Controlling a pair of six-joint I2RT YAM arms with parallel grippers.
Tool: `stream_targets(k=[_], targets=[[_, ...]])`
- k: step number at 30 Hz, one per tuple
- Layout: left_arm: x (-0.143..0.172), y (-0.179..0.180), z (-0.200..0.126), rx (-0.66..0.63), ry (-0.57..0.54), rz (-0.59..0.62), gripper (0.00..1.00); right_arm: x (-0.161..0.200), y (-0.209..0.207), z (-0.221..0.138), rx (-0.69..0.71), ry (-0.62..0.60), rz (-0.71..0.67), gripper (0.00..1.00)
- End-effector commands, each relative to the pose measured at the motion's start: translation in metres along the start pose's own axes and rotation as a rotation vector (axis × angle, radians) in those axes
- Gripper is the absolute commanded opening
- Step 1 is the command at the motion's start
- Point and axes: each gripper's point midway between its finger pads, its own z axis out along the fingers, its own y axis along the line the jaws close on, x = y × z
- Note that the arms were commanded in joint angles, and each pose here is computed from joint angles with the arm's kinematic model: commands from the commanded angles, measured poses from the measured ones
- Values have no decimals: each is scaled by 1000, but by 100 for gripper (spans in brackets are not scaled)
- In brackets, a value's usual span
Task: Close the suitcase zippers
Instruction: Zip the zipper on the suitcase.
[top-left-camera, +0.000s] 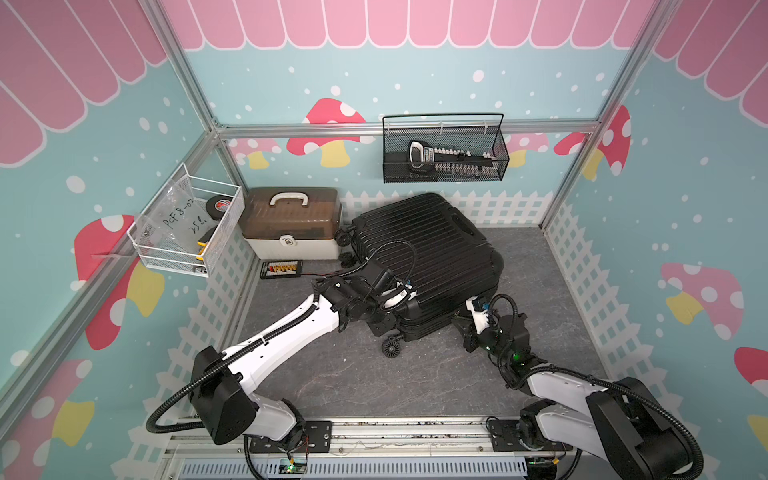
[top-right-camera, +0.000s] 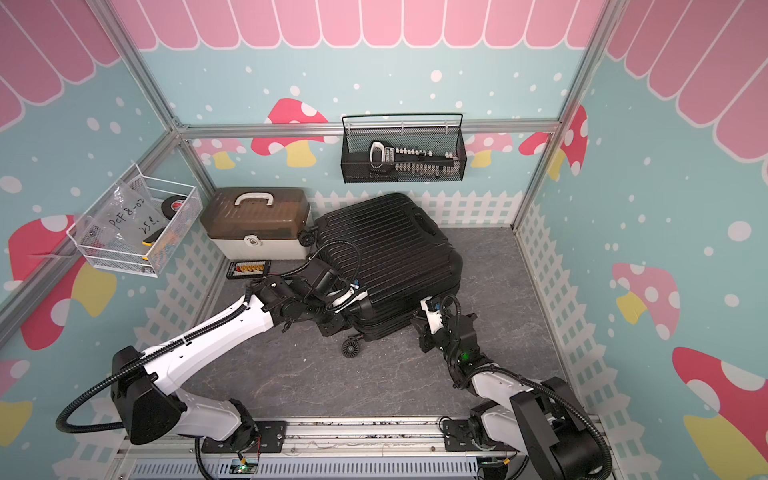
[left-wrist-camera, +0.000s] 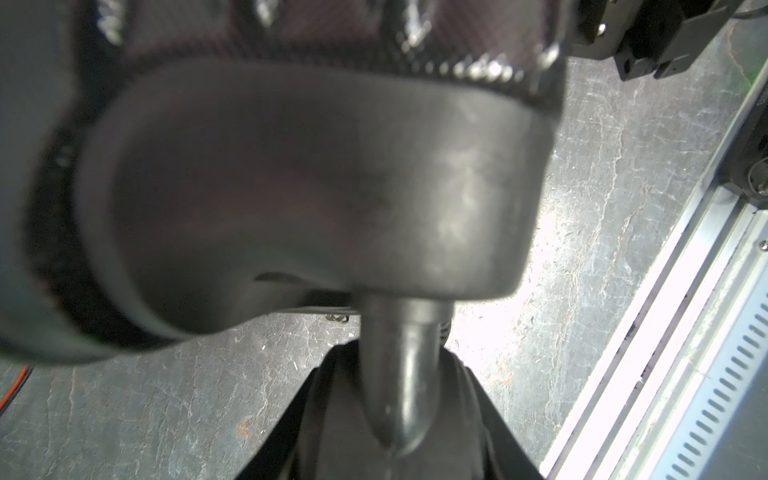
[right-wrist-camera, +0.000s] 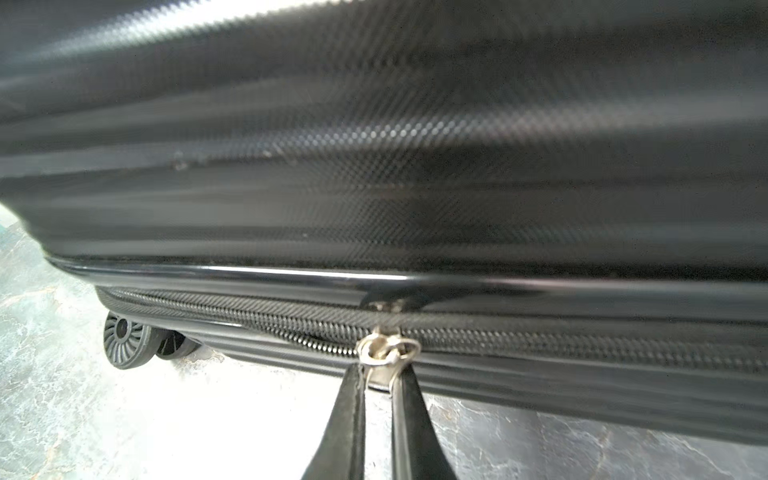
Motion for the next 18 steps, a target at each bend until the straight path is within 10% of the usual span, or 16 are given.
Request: stream_targets(k=[1, 7, 18], targets=[[-26, -5, -27, 2, -148, 25, 1, -13, 0, -2, 0, -53, -27, 20], [-19, -13, -30, 32, -142, 54, 1, -17, 2, 4, -22, -47, -35, 39], [-17, -20, -34, 61, -154, 79, 2, -25, 12, 20, -109, -42, -59, 28]])
